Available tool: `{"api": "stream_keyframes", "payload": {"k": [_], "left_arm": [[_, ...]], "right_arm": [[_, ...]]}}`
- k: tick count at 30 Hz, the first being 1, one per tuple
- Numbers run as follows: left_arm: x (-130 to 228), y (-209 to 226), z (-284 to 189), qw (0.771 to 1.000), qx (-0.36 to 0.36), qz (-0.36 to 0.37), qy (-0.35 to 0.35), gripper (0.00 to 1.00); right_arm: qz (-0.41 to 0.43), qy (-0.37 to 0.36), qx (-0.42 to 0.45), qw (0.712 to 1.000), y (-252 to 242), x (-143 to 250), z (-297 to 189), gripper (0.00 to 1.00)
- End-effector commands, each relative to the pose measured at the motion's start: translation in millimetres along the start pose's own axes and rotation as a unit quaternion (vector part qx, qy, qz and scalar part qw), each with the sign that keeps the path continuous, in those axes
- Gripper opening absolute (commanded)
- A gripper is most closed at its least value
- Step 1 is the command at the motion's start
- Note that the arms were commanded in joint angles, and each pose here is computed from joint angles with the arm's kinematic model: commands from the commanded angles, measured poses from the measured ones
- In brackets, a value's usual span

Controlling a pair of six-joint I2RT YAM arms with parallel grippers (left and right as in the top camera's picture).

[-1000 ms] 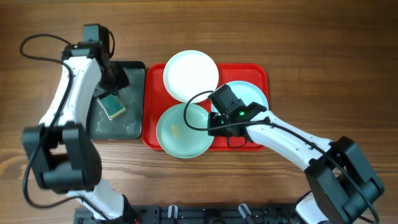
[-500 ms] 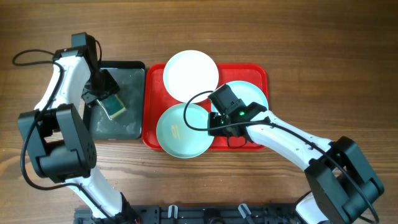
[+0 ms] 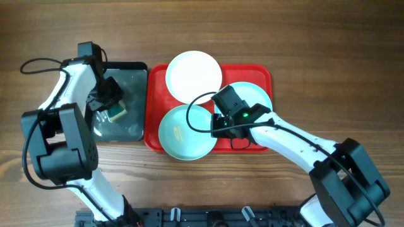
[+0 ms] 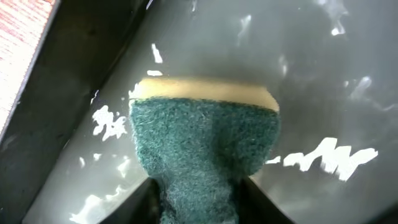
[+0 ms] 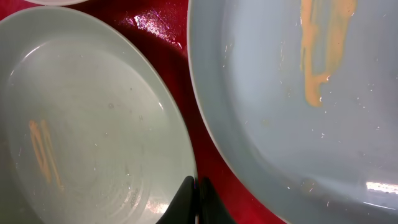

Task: Clean dirty plates on tray and stack at the side
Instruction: 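Lower left gripper into basin and grasp the green sponge, then lift the sponge out of the water with the left gripper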

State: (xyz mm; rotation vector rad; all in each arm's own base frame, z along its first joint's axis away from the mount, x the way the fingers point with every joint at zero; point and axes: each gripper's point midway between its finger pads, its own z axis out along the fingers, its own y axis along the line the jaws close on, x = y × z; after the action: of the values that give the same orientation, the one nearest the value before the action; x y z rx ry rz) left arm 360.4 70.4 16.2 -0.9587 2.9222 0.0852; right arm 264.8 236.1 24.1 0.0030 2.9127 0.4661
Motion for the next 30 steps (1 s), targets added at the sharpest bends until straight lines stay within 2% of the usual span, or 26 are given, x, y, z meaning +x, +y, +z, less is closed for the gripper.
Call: {"api": "stream_keyframes", "payload": {"k": [1,3,4,6,8,13,16,20,21,22,23,24,27,30], "left_arm": [[4,-3,7,1.000,0.004,0.004,0.009,0.33],[4,-3,7,1.000,0.004,0.005,0.010,0.37],[4,-3,7,1.000,0.004,0.005,0.010,0.49],[4,-3,7,1.000,0.004,0.018,0.009,0.52],[2,-4,7,0.999,0.006,0.044,0.006,0.52],[2,-4,7,0.999,0.006,0.044,0.004,0.47],[2,-4,7,0.999,0.006,0.044,0.004,0.40],[5,-3,11,0.999,0.005,0.044,0.006,0.44],[7,-2,14,0.999,0.005,0.044,0.008,0.36],[7,-2,14,0.999,0.005,0.044,0.009,0.20],[7,-2,14,0.999,0.006,0.044,0.009,0.10],[7,-3,13,0.999,0.008,0.044,0.009,0.04],[5,-4,8,0.996,0.010,0.087,0.005,0.04],[-7,-8,-22,0.995,0.022,0.097,-0.026,0.04]], "right_arm": [[-0.006,-0.002,-0.004,1.000,4,-3,1,0.04],[-0.006,-0.002,-0.004,1.000,4,-3,1,0.04],[-0.006,-0.002,-0.004,1.000,4,-3,0,0.04],[-0.007,-0.002,-0.004,1.000,4,-3,0,0.04],[-0.006,-0.002,-0.004,1.000,4,-3,0,0.04],[-0.006,-0.002,-0.005,1.000,4,-3,0,0.04],[-0.006,-0.002,-0.005,1.000,4,-3,0,0.04],[-0.007,-0.002,-0.005,1.000,4,-3,0,0.04],[-0.007,-0.002,-0.005,1.000,4,-3,0,0.04],[-0.007,-0.002,-0.005,1.000,4,-3,0,0.04],[-0.007,-0.002,-0.005,1.000,4,-3,0,0.04],[-0.006,-0.002,-0.005,1.000,4,-3,0,0.04],[-0.007,-0.003,-0.004,1.000,4,-3,0,0.04],[-0.008,-0.006,-0.001,1.000,3,-4,0,0.04]]}}
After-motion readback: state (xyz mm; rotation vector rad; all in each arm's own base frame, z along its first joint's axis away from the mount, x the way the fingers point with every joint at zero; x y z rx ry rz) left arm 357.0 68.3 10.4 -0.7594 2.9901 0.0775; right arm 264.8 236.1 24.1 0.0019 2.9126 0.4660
